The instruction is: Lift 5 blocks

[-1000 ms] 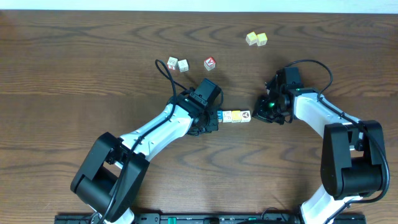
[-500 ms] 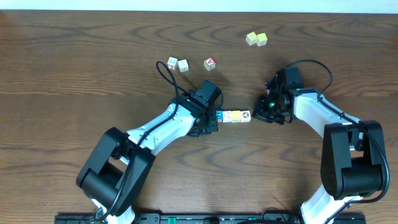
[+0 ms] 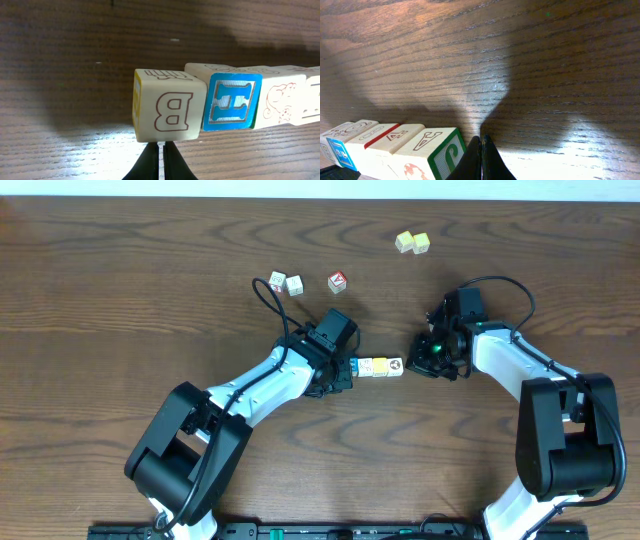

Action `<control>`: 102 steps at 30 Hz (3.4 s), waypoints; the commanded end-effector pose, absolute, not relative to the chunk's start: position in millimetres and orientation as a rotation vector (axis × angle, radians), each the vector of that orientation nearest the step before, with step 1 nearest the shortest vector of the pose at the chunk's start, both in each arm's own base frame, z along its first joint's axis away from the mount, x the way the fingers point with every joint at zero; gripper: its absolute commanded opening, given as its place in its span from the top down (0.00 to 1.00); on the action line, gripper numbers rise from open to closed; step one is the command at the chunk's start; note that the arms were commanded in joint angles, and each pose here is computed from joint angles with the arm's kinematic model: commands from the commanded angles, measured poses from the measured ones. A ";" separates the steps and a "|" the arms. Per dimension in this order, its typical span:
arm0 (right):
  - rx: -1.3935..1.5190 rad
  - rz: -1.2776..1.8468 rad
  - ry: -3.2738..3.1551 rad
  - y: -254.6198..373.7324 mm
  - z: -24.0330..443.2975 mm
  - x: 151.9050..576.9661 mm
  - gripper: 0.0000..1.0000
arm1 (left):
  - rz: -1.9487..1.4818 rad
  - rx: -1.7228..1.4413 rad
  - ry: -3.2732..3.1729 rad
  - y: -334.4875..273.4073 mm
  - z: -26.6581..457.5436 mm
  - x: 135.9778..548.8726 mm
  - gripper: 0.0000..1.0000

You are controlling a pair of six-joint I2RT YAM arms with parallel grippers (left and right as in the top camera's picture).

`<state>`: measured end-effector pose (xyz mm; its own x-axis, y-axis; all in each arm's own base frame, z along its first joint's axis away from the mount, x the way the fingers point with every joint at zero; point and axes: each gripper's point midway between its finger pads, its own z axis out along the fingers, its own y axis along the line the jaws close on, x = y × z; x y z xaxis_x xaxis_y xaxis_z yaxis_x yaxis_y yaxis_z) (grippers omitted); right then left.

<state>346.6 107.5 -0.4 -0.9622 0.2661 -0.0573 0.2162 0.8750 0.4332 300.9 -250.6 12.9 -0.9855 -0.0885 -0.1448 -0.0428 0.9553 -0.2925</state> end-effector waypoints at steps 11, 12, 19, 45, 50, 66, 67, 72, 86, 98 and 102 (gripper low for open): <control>0.394 0.653 2.948 109.0 -4.9 342.5 0.99 | -0.429 -0.109 2.944 -250.8 8.6 301.9 0.93; 0.393 0.653 2.948 109.0 -4.9 342.5 0.99 | -0.431 -0.108 2.941 -251.2 8.8 302.5 0.93; 0.394 0.653 2.950 108.9 -5.0 341.9 0.99 | -0.437 -0.108 2.935 -252.1 9.3 303.7 0.93; 0.407 0.665 2.952 110.1 -4.6 341.2 0.99 | -0.512 -0.099 2.845 -223.5 85.3 302.5 0.93; 0.464 0.673 2.955 110.5 -4.6 340.3 0.99 | -0.405 -0.255 2.855 -180.8 81.5 315.1 0.93; 0.553 0.711 2.960 114.0 -3.4 337.7 0.99 | -0.368 -0.273 2.917 -174.8 49.1 321.7 0.93; 0.553 0.711 2.960 113.8 -3.4 337.8 0.99 | -0.366 -0.274 2.923 -175.6 44.2 323.0 0.93; 0.531 0.709 2.961 113.8 -3.4 337.8 0.99 | -0.512 -0.198 2.945 -197.5 29.6 326.7 0.93; 0.349 0.697 2.960 113.8 -3.4 338.1 0.99 | -0.598 -0.170 2.955 -213.0 1.8 335.5 0.93; 0.248 0.691 2.957 113.9 -3.3 338.1 0.99 | -0.634 -0.156 2.974 -217.6 -3.6 332.3 0.93; 0.243 0.726 2.954 117.6 -1.6 337.3 0.99 | -0.729 -0.102 2.965 -228.3 1.3 330.8 0.93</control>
<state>341.6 111.0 0.4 -0.9769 0.2049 -0.0602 0.1574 0.8812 0.4457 337.8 -220.7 3.5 -0.9872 -0.1316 -0.0903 -0.0806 0.8996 -0.4293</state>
